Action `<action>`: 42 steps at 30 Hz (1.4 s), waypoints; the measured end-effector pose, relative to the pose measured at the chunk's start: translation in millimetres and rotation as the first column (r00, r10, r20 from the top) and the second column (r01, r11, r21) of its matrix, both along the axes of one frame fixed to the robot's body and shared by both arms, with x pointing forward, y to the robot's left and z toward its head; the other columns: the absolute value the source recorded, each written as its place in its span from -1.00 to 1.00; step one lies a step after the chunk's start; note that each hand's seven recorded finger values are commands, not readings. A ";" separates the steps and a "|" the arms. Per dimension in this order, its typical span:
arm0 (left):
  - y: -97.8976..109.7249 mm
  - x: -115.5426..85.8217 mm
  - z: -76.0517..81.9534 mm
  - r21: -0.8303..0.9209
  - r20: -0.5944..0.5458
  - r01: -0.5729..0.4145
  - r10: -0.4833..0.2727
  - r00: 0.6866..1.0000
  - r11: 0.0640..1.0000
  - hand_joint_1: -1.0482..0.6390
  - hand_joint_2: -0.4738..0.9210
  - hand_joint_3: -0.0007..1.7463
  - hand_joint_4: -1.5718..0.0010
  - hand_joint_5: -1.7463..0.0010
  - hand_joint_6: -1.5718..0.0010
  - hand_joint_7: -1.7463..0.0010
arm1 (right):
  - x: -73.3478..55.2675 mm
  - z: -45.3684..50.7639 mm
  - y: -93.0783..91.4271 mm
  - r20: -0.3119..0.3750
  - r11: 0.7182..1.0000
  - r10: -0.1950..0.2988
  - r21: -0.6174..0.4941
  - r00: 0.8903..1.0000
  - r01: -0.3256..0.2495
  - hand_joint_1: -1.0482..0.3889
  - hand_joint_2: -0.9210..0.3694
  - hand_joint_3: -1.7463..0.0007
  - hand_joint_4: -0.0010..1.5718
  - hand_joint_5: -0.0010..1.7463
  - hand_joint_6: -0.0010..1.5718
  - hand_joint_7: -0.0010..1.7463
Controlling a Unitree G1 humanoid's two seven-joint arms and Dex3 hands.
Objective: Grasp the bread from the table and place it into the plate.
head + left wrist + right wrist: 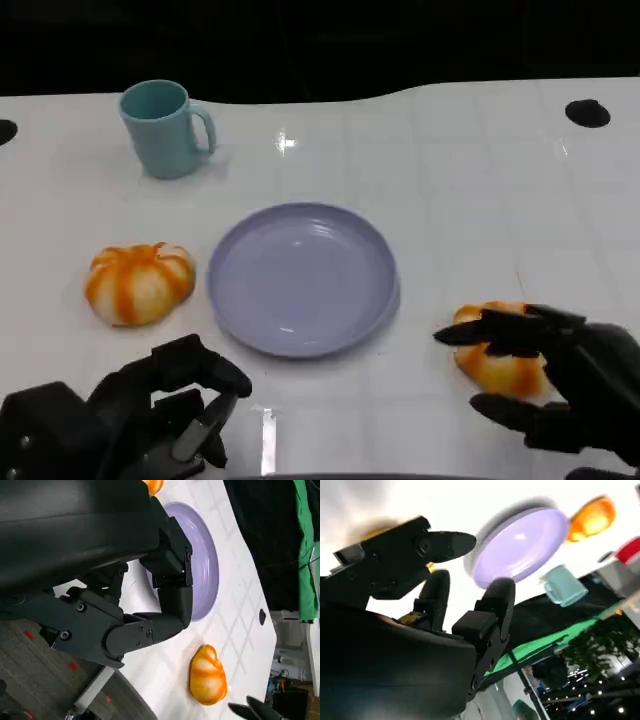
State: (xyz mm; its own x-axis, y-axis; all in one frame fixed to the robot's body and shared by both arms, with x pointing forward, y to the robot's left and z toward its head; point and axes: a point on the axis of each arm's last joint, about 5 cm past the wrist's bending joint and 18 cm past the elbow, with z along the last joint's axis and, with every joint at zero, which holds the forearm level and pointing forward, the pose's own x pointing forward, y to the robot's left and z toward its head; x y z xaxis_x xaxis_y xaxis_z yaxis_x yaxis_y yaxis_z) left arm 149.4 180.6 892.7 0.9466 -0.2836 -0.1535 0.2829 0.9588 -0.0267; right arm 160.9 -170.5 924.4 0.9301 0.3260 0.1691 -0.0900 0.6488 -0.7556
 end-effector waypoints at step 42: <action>-2.4 1.4 6.2 -0.011 0.011 0.005 -0.005 1.000 1.000 -0.23 0.96 -0.38 0.12 -1.00 0.17 -0.50 | 61.6 -26.3 21.3 -0.209 0.837 -0.114 -0.546 0.971 -0.019 -0.30 -1.00 0.90 -0.77 -0.55 -0.47 -0.98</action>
State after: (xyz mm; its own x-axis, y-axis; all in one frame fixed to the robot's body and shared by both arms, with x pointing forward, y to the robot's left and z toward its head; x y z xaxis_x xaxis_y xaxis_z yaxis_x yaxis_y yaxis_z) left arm 150.9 178.2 898.9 0.9466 -0.2903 -0.1400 0.2883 0.9569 -0.0347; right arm 222.5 -149.2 898.1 0.9373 0.2574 -0.2350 -0.2789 0.1495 -0.9486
